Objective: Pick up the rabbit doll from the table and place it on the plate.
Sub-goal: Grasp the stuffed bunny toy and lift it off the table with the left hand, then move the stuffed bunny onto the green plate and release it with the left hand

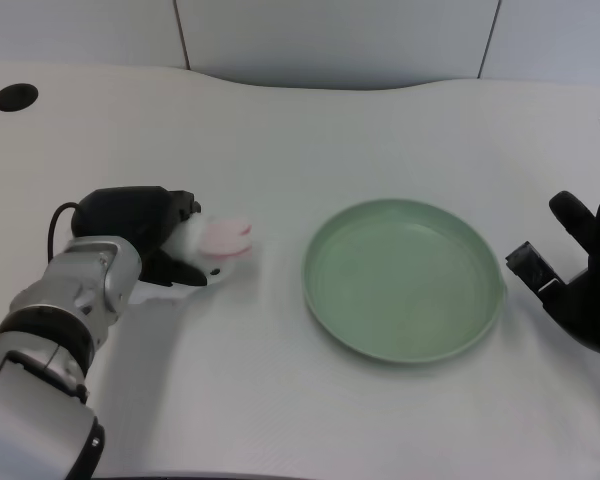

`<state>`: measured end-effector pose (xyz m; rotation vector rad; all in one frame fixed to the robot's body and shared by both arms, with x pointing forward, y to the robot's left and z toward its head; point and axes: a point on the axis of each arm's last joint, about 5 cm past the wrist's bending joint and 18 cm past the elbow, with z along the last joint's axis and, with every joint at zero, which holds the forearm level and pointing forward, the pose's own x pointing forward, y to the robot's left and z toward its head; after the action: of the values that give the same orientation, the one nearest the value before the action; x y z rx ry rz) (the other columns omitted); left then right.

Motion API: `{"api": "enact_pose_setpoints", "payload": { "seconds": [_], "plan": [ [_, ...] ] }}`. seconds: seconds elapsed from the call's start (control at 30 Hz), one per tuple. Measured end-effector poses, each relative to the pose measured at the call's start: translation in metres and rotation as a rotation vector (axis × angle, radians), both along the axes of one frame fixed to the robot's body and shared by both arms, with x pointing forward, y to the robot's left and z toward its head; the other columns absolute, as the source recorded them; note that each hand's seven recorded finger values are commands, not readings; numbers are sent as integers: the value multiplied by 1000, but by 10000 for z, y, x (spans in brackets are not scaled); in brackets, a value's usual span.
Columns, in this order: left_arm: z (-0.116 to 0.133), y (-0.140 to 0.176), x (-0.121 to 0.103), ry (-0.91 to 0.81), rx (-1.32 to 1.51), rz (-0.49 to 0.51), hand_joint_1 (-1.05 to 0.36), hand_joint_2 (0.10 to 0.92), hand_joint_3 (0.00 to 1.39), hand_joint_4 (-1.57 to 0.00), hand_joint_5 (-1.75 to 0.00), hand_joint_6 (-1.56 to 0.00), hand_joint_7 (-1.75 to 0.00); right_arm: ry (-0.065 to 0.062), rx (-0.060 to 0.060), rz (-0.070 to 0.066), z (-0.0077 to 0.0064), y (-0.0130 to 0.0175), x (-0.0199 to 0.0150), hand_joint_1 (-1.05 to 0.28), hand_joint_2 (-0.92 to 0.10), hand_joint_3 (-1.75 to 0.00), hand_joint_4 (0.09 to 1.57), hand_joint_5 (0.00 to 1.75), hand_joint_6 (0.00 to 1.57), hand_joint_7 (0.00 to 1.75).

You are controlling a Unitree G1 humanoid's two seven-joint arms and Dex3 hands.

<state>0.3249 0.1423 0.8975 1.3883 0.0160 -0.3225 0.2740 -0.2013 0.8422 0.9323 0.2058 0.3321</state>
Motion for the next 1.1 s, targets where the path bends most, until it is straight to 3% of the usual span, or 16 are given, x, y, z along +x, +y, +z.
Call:
{"api": "enact_pose_setpoints", "payload": {
  "seconds": [0.23, 0.83, 0.87, 0.93, 1.1],
  "plan": [
    [-4, -7, -2, -9, 11, -6, -672, 921, 212, -829, -1076, -920, -606, 3, 0, -1, -9, -3, -9, -644, -921, -327, 614, 1746, 565, 1693],
    [-6, -9, -3, -9, 14, -8, -672, 921, 214, -829, -1075, -917, -612, 4, 0, -1, -10, -3, -10, -644, -921, -327, 613, 1746, 563, 1696],
    [6, -12, 3, -11, 4, -12, -575, 921, 258, -825, -990, -901, -492, 3, 1, -2, -10, -4, -11, -640, -921, -332, 617, 1746, 575, 1699],
    [116, -51, 61, -39, -41, -47, -522, 921, 282, -826, -939, -900, -417, 4, 3, -3, -13, -5, -14, -639, -921, -336, 620, 1746, 582, 1699],
    [648, -165, 293, -200, -108, -125, -482, 921, 287, -877, -1068, -974, -438, 1, 9, 1, -13, 13, -11, -637, -921, -334, 622, 1746, 587, 1685]
  ]
}}
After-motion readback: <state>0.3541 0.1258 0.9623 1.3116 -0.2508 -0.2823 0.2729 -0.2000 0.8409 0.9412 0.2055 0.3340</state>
